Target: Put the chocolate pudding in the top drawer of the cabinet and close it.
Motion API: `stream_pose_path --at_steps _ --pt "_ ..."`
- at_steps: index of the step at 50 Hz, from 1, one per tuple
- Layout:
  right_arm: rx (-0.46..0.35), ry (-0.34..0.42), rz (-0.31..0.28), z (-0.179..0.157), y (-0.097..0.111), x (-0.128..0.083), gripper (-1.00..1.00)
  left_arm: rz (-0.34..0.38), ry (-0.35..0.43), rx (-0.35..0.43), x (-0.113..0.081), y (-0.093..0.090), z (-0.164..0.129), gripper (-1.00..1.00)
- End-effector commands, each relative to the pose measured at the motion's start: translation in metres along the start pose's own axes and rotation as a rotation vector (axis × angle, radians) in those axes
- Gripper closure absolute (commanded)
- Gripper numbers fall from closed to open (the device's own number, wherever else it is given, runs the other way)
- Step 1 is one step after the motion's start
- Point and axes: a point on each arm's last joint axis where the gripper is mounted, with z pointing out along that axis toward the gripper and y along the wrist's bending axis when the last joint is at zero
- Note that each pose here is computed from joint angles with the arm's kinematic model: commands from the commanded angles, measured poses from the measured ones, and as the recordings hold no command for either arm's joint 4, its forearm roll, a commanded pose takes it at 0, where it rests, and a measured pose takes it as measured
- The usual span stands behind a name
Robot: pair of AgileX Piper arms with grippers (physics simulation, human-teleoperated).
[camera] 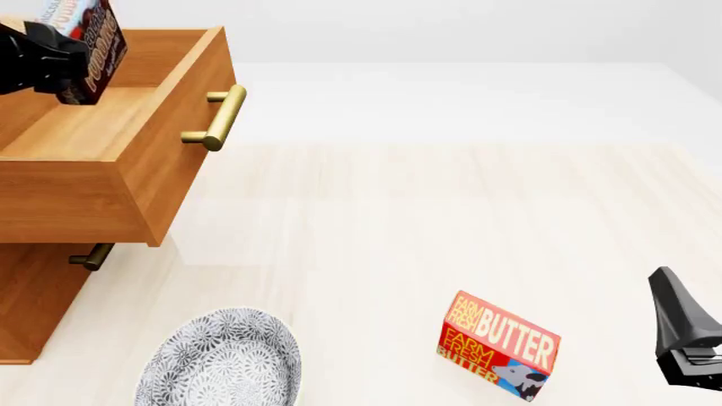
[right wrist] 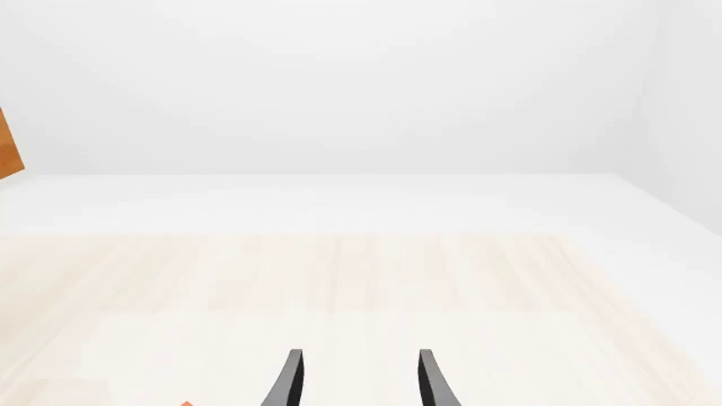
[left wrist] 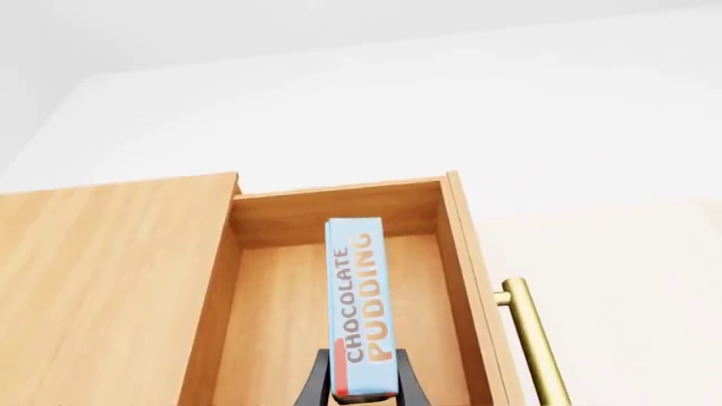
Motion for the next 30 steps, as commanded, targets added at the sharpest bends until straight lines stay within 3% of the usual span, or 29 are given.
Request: stream_pose_path --at_steps 1,30 --pt "0.000 0.000 0.000 0.000 0.000 0.000 -1.00 0.015 0.014 -0.015 0.001 0.004 0.002 1.00" --pt "0.000 0.000 0.000 0.000 0.000 0.000 -1.00 0.011 0.064 -0.040 0.014 0.011 0.010 1.00"
